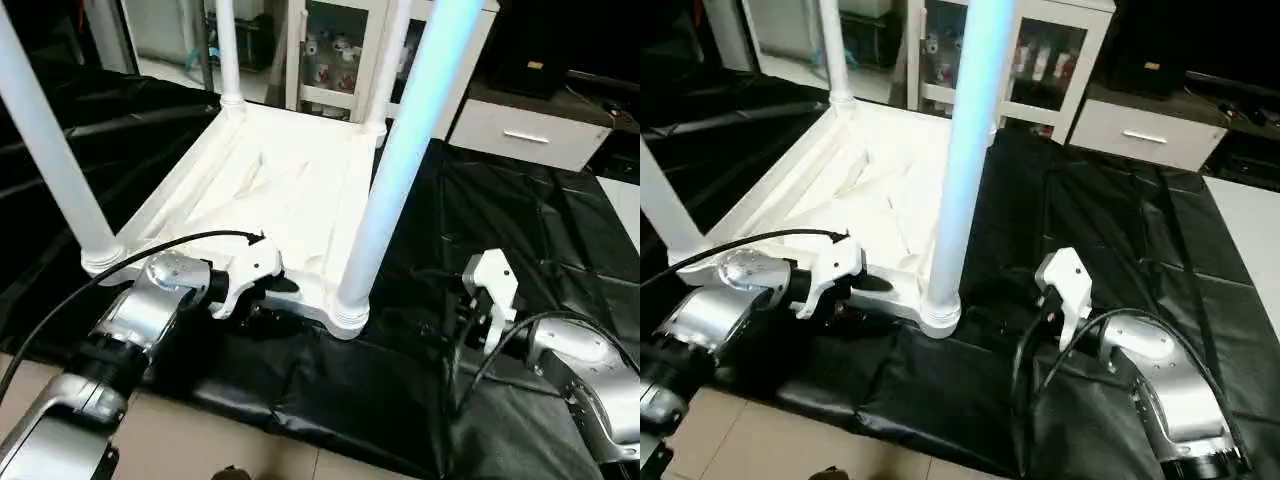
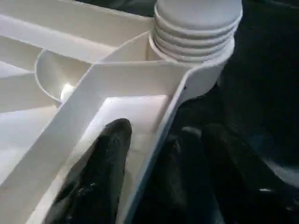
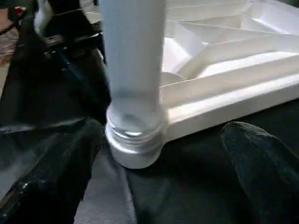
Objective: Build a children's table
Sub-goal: Rotate table base
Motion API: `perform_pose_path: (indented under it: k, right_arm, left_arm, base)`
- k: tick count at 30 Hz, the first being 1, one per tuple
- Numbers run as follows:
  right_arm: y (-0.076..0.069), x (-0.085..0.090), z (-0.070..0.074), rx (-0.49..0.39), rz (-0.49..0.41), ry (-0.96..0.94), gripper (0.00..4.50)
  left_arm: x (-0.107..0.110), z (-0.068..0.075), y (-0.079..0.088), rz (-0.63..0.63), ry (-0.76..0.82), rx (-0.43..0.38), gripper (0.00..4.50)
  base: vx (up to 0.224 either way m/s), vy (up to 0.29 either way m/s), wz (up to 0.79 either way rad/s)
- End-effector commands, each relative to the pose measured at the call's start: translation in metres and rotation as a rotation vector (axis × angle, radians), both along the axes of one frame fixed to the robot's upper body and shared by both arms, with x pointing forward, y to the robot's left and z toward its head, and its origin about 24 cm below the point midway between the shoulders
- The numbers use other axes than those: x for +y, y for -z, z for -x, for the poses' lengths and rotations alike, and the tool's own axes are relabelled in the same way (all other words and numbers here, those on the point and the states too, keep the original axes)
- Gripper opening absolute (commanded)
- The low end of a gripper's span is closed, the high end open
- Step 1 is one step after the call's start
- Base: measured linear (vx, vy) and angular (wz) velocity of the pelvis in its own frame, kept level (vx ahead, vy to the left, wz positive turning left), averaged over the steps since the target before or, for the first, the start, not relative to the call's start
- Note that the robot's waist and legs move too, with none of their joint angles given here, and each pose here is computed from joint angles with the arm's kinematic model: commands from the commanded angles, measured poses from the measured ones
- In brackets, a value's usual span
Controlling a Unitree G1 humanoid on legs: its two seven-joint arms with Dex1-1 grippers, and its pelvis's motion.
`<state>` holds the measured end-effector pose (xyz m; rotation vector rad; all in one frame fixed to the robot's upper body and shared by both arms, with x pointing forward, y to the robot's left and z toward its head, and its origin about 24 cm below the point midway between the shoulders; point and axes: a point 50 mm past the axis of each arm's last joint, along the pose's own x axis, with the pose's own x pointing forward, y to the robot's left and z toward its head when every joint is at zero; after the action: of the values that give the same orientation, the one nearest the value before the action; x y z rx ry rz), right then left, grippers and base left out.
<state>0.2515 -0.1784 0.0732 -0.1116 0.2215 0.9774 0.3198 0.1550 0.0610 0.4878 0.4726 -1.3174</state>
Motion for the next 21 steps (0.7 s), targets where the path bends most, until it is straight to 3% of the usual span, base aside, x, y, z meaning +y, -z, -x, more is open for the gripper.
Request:
perform_pose_path:
  k: [1, 9, 12, 21]
  right_arm:
    - [-0.003, -0.003, -0.001, -0.018, 0.020, -0.002, 4.50]
    - [-0.004, -0.002, 0.003, -0.001, 0.010, -0.033, 4.50]
    - [-0.003, 0.000, 0.012, 0.041, 0.008, -0.113, 4.50]
    - [-0.005, -0.001, 0.012, 0.033, 0.008, -0.109, 4.50]
  left_arm:
    - [-0.005, -0.005, -0.001, -0.042, 0.052, -0.023, 2.36]
    - [-0.010, -0.012, -0.002, -0.087, 0.095, -0.033, 1.75]
    - [-0.007, -0.015, -0.001, -0.118, 0.122, -0.025, 1.60]
    - [0.000, -0.019, -0.002, -0.170, 0.132, -0.035, 0.99]
  base:
    - [0.000, 0.000, 0.00]
    - [0.000, 0.000, 0.00]
    - [0.000, 0.000, 0.00]
    - [0.000, 0.000, 0.00]
